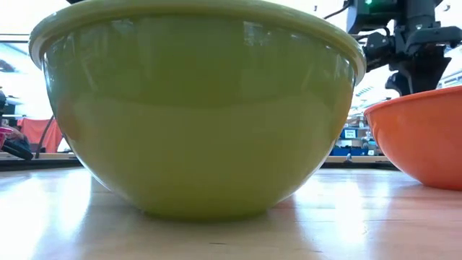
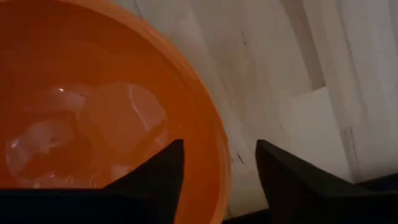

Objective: Nest bowls inside each other
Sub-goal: Stack the orange bowl on the red bowl

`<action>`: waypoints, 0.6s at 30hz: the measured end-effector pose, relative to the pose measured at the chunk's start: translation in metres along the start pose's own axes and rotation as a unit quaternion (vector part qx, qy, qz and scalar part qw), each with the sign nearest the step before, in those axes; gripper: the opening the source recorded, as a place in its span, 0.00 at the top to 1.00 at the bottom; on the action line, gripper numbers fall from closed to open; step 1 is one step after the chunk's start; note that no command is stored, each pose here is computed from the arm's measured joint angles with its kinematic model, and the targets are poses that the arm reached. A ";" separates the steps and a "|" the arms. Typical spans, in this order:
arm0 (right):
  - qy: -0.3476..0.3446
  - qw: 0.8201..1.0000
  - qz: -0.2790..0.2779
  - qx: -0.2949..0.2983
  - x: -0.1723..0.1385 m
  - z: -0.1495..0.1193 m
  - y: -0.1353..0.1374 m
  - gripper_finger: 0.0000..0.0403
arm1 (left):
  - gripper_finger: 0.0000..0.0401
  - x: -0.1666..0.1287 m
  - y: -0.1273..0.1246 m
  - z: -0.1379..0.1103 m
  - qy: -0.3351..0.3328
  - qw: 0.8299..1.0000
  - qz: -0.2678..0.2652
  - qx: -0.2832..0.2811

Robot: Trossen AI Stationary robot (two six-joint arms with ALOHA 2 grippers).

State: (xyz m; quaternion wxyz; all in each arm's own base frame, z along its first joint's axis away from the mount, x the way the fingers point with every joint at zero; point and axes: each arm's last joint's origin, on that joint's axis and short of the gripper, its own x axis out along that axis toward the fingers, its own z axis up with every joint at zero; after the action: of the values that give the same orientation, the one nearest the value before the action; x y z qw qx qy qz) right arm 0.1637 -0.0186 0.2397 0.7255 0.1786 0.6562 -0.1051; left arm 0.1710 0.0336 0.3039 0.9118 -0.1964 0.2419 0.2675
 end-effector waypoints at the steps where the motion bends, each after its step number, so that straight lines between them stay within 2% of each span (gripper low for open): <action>1: 0.003 1.000 -0.006 -0.004 0.002 0.001 0.000 0.45 | 0.48 0.000 0.000 0.000 -0.001 1.000 0.000 0.000; 5: 0.010 1.000 -0.014 -0.011 0.016 0.002 -0.002 0.43 | 0.48 0.000 0.000 0.000 -0.004 1.000 0.006 0.000; 9: 0.025 1.000 -0.001 -0.009 0.033 0.001 -0.003 0.50 | 0.48 0.000 0.000 0.000 -0.005 1.000 0.007 -0.001; 13: 0.045 0.999 -0.007 0.007 0.044 -0.002 -0.005 0.65 | 0.48 0.000 0.000 0.000 -0.006 1.000 0.007 -0.008; 18: 0.048 0.999 -0.004 0.022 0.049 -0.002 -0.005 0.89 | 0.48 0.000 0.000 0.001 -0.006 1.000 0.007 -0.010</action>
State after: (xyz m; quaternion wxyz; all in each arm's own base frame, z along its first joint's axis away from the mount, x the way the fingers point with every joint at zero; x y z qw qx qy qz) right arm 0.1658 -0.0184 0.1903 0.6889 0.1972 0.6882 -0.1138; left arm 0.1706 0.0340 0.3045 0.9093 -0.2025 0.2351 0.2773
